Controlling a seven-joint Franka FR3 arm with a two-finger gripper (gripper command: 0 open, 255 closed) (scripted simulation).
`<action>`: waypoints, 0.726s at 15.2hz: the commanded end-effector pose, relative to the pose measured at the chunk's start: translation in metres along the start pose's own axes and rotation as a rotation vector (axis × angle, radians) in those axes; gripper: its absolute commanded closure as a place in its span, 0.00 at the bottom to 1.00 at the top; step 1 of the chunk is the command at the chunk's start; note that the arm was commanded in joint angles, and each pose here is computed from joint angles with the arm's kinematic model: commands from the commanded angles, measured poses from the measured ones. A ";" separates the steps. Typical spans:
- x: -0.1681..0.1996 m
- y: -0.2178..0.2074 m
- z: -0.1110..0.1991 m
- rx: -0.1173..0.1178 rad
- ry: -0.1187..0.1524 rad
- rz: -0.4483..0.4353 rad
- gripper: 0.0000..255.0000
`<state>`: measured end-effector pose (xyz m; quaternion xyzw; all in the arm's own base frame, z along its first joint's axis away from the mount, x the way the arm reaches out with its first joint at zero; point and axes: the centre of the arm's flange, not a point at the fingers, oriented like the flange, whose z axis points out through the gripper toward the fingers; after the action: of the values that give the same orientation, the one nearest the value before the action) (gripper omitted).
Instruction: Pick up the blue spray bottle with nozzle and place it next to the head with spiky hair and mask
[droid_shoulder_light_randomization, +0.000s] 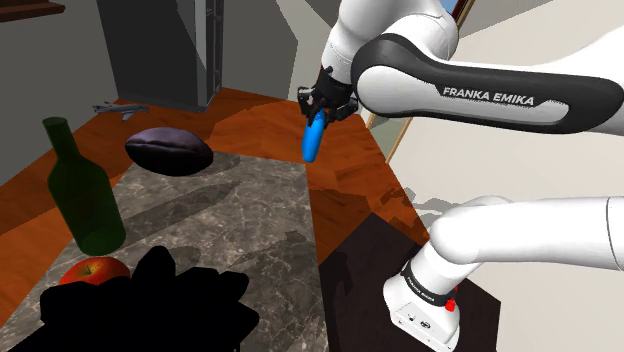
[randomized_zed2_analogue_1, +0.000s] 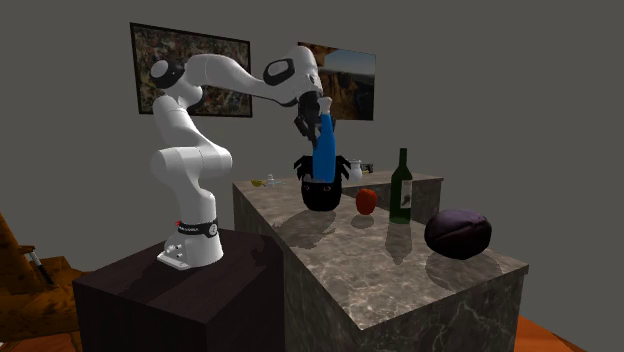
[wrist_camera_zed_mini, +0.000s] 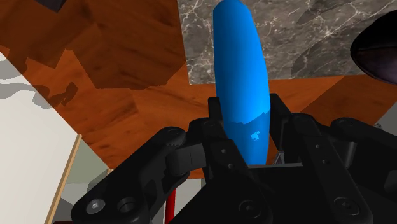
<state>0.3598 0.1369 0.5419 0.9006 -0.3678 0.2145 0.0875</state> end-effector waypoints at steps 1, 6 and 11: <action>0.005 0.000 -0.010 0.000 0.000 0.000 1.00; 0.017 0.000 -0.033 0.000 0.000 0.000 1.00; 0.029 0.000 -0.057 0.000 0.000 0.000 1.00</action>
<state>0.3602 0.1364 0.6007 0.9006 -0.3678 0.2145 0.0875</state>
